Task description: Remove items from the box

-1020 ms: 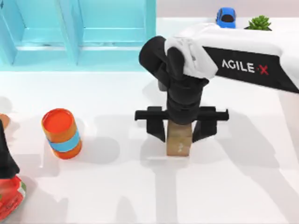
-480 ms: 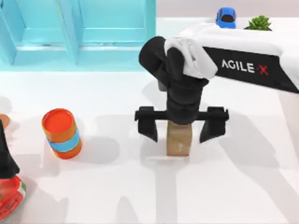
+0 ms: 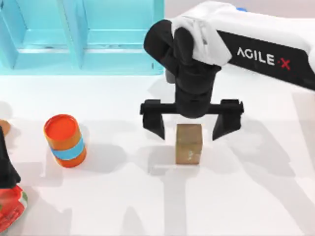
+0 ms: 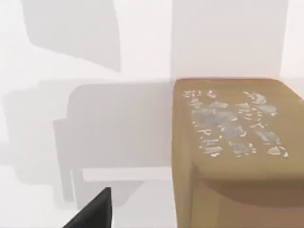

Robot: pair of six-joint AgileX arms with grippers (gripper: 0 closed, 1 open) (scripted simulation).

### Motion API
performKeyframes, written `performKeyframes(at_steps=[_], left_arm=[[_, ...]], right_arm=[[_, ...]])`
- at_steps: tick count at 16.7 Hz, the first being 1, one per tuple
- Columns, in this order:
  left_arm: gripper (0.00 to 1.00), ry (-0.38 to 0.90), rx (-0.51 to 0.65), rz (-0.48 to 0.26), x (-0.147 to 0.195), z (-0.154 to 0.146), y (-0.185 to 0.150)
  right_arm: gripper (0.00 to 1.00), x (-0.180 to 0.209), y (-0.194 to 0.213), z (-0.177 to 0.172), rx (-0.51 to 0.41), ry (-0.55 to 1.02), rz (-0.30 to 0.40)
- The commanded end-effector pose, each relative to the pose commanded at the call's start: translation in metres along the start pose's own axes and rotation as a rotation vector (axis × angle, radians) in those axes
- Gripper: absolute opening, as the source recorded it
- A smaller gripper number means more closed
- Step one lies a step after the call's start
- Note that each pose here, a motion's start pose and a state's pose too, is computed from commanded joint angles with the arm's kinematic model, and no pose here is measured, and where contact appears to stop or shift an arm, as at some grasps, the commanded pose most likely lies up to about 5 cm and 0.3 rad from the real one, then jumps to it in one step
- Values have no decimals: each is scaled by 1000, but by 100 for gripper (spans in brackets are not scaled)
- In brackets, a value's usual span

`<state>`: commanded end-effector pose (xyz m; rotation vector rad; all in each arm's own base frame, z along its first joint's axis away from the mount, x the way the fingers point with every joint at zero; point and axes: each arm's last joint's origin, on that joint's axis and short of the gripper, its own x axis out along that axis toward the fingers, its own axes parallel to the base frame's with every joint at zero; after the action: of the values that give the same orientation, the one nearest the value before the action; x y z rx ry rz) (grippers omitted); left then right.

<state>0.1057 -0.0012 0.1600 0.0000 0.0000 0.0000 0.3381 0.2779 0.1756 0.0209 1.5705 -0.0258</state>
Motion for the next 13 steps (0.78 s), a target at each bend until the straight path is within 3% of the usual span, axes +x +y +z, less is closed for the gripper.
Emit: performKeyframes(at_steps=[5, 10, 13], left_arm=[[100, 0, 0, 0, 0, 0, 0], [100, 0, 0, 0, 0, 0, 0], [100, 0, 0, 0, 0, 0, 0]], right_arm=[[100, -42, -3, -2, 1, -2, 2], [100, -41, -3, -1, 0, 1, 1], [100, -42, -25, 15, 4, 8, -2]])
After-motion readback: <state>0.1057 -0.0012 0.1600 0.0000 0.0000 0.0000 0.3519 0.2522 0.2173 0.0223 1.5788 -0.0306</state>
